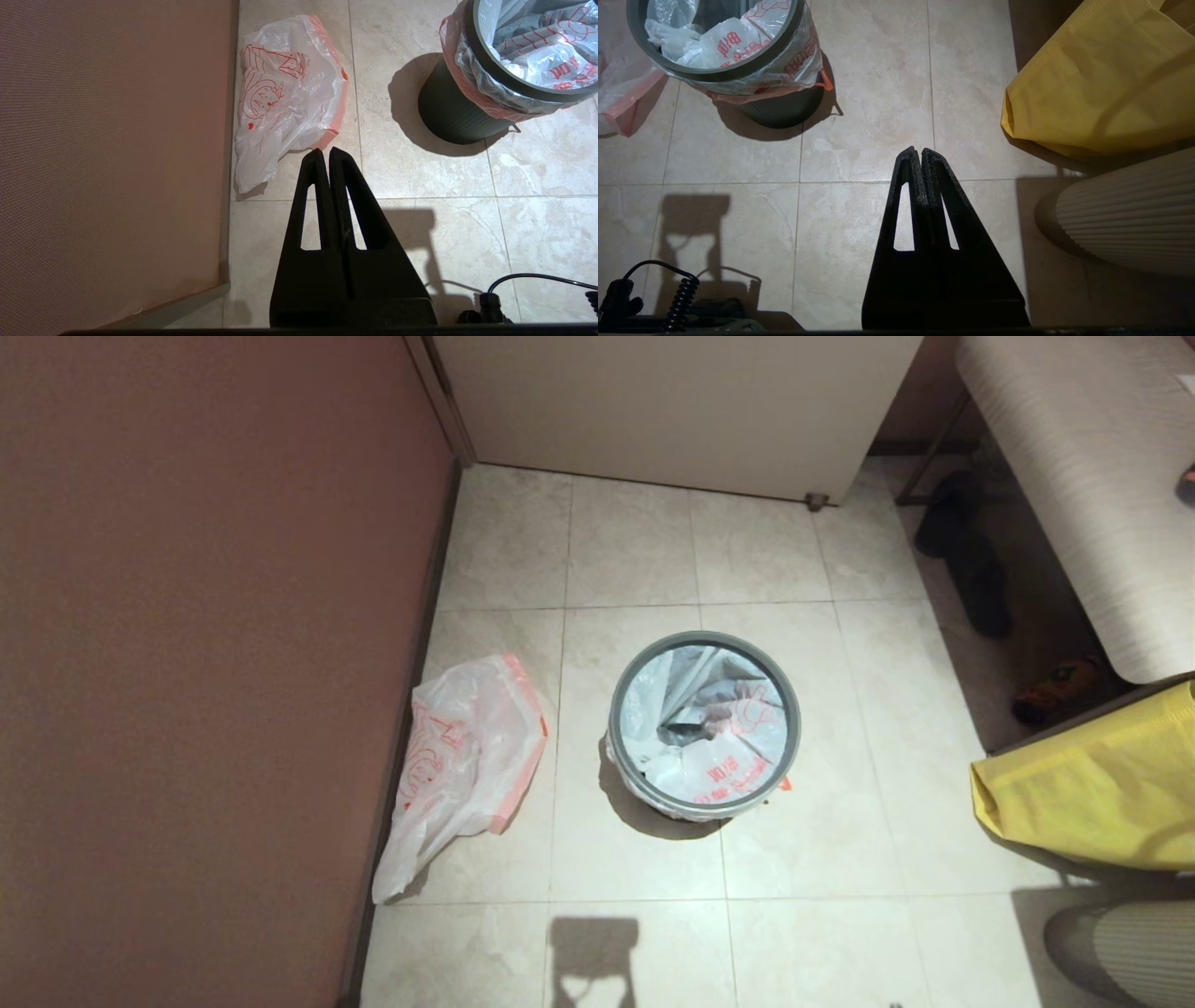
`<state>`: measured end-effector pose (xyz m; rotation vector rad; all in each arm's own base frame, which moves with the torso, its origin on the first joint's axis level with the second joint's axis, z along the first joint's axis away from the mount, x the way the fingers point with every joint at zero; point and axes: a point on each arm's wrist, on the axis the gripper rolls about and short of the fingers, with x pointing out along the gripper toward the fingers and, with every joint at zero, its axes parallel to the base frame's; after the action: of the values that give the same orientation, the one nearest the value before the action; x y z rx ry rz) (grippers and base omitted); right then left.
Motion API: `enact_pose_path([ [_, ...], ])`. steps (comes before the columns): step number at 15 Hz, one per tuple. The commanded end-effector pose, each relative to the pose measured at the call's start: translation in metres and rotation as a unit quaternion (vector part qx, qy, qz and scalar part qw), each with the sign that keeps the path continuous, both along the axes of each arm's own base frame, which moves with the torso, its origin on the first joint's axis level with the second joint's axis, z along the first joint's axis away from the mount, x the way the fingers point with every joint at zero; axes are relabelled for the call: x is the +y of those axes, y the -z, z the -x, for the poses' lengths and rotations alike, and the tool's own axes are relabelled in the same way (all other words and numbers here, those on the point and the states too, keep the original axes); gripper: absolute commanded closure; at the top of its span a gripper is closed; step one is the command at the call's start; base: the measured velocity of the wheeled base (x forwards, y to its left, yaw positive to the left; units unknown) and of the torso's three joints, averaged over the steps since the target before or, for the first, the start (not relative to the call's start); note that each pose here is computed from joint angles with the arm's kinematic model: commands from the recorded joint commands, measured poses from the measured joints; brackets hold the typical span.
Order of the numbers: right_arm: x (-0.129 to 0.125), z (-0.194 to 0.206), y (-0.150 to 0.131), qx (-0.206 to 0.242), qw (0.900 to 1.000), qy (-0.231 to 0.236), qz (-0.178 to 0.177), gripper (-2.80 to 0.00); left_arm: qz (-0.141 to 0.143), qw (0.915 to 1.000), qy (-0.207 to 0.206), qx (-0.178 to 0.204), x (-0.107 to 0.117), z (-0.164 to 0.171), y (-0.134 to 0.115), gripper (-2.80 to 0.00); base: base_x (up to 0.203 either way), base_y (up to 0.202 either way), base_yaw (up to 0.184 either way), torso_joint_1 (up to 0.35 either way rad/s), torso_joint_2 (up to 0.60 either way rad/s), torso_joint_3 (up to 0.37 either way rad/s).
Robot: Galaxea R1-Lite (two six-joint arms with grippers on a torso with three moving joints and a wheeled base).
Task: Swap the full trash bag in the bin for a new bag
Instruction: Place the trash can ring on the floor
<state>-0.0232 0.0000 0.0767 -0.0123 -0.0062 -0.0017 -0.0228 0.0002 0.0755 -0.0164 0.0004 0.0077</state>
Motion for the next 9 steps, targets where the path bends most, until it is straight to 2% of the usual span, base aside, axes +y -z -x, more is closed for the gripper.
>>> enact_pose_path([
  [1, 0.0, 0.001, -0.005, -0.008, 1.0, 0.0, 0.001, 0.0, 0.0, 1.0, 0.0, 0.0, 0.0, 0.0, 0.0, 0.0, 0.0, 0.0, 0.0, 0.0, 0.0, 0.0],
  [5, 0.0, 0.006, -0.032, -0.032, 0.999, 0.0, 0.013, 0.0, 0.0, 1.0, 0.0, 0.0, 0.0, 0.0, 0.0, 0.0, 0.0, 0.0, 0.0, 0.0, 0.0, 0.0],
  [9, 0.0, -0.009, -0.076, -0.002, 1.0, -0.005, 0.019, 0.0, 0.0, 1.0, 0.0, 0.0, 0.0, 0.0, 0.0, 0.0, 0.0, 0.0, 0.0, 0.0, 0.0, 0.0],
])
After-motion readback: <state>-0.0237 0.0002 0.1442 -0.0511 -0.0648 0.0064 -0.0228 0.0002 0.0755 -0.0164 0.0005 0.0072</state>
